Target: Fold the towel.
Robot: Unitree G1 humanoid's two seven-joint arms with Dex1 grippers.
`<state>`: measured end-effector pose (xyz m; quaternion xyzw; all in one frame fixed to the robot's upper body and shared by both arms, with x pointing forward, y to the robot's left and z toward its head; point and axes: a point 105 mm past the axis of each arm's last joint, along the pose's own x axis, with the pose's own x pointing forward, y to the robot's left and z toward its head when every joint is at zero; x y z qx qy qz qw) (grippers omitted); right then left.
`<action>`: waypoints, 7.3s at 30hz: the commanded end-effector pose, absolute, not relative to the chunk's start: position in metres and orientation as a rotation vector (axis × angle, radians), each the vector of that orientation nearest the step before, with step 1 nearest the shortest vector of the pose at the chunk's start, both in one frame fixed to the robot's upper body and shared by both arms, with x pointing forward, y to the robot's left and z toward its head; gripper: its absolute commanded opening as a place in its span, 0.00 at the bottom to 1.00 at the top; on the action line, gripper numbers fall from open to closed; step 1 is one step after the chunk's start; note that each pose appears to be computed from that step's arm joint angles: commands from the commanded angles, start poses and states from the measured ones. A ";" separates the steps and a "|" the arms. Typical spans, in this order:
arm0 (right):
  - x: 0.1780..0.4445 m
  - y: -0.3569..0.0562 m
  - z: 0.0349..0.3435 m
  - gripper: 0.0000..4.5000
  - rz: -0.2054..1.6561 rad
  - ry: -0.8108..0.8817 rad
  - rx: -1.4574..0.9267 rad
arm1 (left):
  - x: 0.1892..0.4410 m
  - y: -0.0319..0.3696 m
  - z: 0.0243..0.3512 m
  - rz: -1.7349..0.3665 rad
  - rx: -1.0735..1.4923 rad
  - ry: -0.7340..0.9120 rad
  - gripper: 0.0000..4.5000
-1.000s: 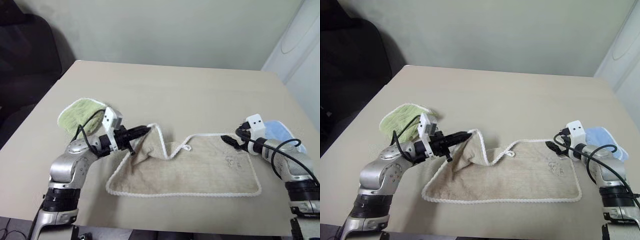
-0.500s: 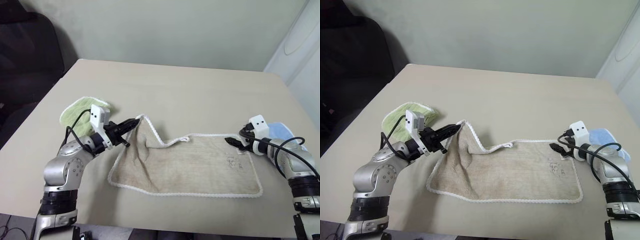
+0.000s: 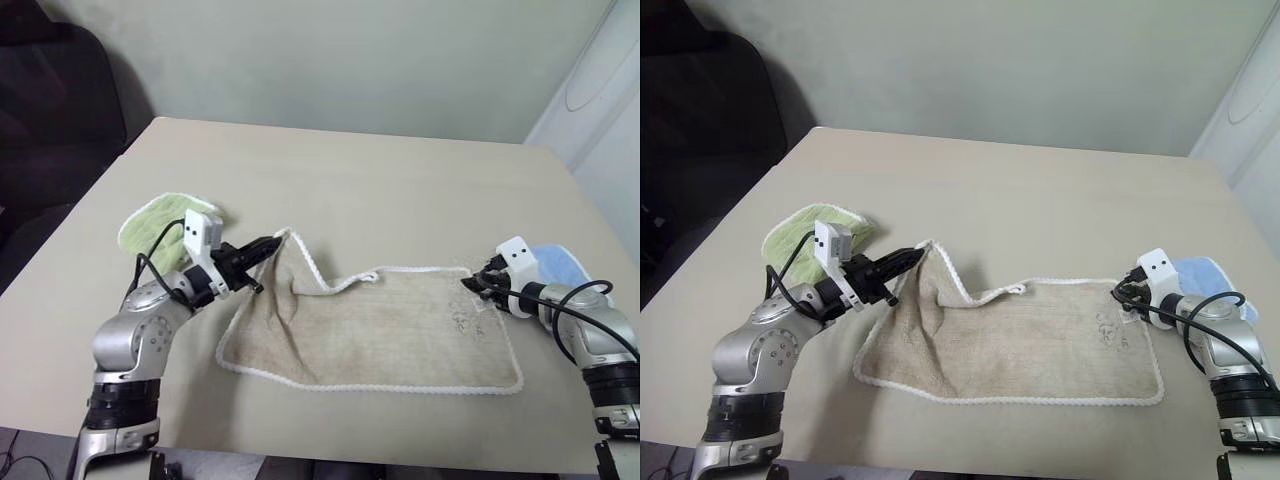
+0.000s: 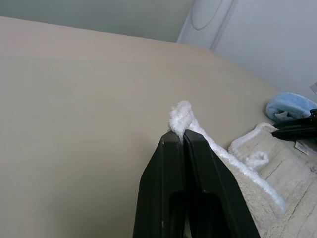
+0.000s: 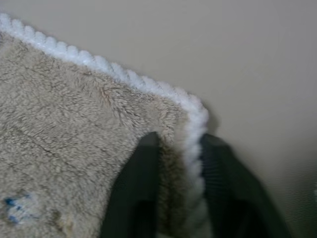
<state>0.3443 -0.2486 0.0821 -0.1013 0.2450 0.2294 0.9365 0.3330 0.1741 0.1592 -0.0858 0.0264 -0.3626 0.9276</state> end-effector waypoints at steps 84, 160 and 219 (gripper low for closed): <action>0.317 -0.312 0.195 0.01 0.260 0.145 -0.288 | 0.381 0.217 0.229 -0.594 -0.278 -0.150 0.00; 0.307 -0.294 0.106 0.24 0.415 0.454 -0.336 | 0.352 0.248 0.109 -0.530 -0.123 0.254 0.30; 0.231 -0.255 0.079 1.00 0.095 0.393 1.021 | 0.304 0.142 0.168 -1.005 -0.090 0.074 1.00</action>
